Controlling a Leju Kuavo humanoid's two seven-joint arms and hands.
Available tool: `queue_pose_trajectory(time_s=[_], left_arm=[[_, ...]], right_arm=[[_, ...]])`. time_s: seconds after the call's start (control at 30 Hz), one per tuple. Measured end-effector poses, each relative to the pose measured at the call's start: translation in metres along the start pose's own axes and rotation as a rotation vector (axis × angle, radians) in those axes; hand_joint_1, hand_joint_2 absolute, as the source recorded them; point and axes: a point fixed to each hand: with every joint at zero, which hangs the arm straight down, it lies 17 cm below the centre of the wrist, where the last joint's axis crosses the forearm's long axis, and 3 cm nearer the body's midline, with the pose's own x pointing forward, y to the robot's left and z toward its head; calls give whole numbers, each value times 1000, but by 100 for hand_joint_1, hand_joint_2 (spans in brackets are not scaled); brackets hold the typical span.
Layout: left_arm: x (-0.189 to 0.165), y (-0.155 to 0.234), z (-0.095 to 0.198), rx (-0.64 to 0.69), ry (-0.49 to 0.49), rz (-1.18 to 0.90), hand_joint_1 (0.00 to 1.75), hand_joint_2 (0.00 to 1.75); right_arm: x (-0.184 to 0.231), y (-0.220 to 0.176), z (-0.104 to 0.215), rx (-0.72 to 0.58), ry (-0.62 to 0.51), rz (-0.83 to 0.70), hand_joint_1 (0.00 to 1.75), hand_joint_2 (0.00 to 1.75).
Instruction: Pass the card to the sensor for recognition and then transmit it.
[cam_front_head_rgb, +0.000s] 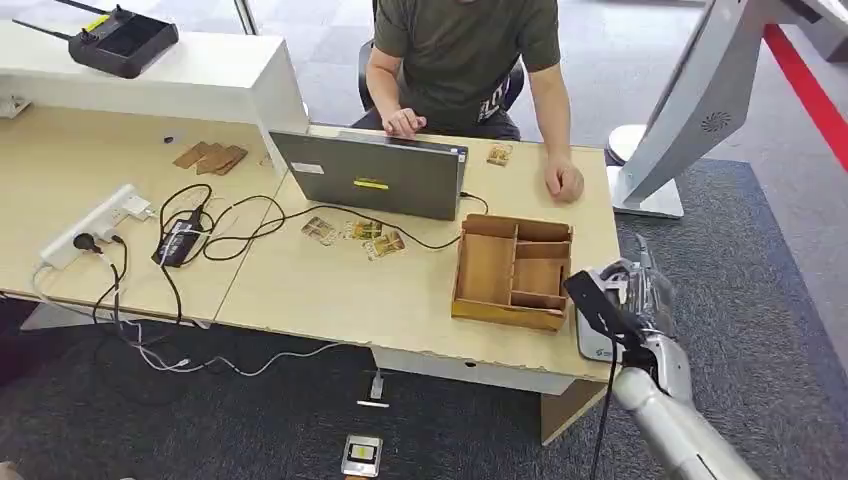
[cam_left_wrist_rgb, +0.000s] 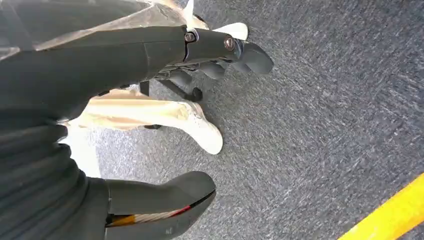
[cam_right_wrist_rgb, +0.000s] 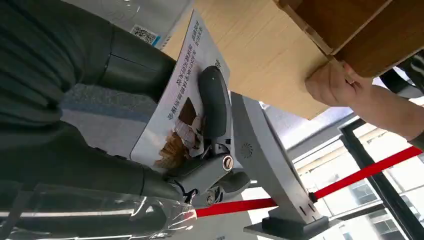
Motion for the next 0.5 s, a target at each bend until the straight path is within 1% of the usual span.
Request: queue_pose_trajectory(time_s=[0.27,0.5], left_arm=[[-2,-2,0,0,4,12,0,175],[-8,-6,1,3,13,24,0,175]], right_arm=[[-8,11,5,27,18,10,175,175],[-12,42,21,128,26,29,175,175]])
